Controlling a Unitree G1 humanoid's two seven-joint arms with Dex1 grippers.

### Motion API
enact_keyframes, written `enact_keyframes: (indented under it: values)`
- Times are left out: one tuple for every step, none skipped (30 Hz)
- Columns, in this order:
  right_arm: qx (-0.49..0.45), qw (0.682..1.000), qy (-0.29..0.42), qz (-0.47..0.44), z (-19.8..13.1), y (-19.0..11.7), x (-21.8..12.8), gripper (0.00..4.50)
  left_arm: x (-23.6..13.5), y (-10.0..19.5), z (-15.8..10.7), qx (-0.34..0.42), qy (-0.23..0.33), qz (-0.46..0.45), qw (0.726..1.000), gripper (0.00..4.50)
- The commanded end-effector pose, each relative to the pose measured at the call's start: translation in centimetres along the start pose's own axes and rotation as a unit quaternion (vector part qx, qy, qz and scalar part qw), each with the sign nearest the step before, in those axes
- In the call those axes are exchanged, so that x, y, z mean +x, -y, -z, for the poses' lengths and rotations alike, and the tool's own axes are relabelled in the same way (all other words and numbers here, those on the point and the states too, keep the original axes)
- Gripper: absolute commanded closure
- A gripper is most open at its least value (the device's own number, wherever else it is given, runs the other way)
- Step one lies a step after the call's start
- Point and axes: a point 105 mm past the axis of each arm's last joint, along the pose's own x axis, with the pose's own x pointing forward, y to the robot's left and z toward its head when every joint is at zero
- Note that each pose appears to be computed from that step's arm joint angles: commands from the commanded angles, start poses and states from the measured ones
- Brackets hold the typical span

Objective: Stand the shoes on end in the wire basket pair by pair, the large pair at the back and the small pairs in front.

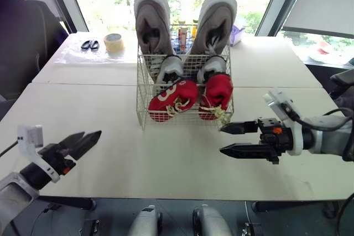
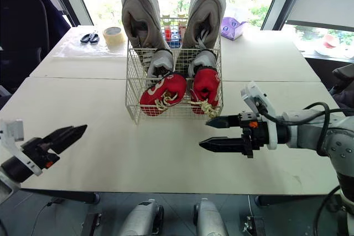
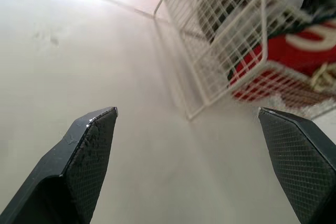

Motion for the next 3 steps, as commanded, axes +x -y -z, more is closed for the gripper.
enact_keyframes:
  values:
    - [-0.029, 1.000, 0.004, 0.007, -0.64, -0.45, -0.71, 0.00, 0.20, 1.53, -0.14, 0.024, -0.010, 0.045, 0.999, 0.10]
    - [-0.027, 1.000, 0.002, 0.008, -0.46, -0.45, -0.74, 0.00, 0.25, 1.46, -0.13, 0.031, -0.013, 0.042, 0.999, 0.10]
    - [-0.026, 1.000, 0.000, 0.008, -0.32, -0.45, -0.79, 0.00, 0.28, 1.42, -0.13, 0.038, -0.015, 0.040, 0.998, 0.10]
